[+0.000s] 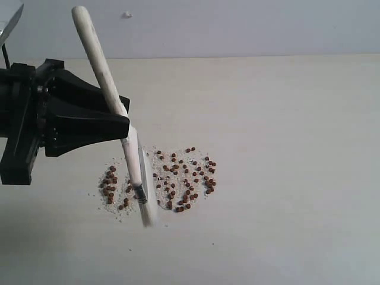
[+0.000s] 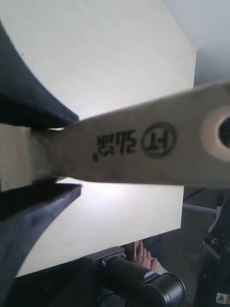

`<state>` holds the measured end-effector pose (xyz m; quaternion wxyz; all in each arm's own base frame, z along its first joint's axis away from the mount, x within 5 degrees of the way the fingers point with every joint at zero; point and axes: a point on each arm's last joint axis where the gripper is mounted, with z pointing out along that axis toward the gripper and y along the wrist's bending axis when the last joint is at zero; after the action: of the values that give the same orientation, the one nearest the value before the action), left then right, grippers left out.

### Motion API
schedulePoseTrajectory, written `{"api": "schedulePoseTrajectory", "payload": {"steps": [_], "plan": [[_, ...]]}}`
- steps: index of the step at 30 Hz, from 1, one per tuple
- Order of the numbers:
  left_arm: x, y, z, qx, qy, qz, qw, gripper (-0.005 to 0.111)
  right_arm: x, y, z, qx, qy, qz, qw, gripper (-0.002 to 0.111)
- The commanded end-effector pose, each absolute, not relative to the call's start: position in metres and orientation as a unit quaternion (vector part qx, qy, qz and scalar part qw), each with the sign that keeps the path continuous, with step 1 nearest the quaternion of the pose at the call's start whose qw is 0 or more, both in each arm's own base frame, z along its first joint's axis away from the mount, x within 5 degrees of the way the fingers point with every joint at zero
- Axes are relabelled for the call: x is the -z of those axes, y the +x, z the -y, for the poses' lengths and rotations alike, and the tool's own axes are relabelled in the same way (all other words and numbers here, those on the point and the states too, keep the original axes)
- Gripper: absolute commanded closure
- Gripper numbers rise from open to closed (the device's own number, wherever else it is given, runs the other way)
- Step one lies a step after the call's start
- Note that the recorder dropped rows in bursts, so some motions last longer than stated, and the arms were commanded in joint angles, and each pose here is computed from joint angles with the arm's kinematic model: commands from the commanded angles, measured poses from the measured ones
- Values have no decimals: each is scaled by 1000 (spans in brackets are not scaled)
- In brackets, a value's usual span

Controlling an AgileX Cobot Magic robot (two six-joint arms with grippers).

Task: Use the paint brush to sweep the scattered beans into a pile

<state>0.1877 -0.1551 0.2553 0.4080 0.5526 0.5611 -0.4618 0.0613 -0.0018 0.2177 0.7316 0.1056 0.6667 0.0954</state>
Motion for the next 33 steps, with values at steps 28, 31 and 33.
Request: {"api": "schedulePoseTrajectory", "payload": {"steps": [28,31,33], "plan": [[-258,190,157,467,535,-565,420,107,-316,108,0,-99,88,-659,740,104],[-258,190,157,467,535,-565,420,107,-321,135,4,-44,73,-733,675,103],[-258,190,157,467,535,-565,420,107,-324,150,7,-11,62,-767,638,103]]}}
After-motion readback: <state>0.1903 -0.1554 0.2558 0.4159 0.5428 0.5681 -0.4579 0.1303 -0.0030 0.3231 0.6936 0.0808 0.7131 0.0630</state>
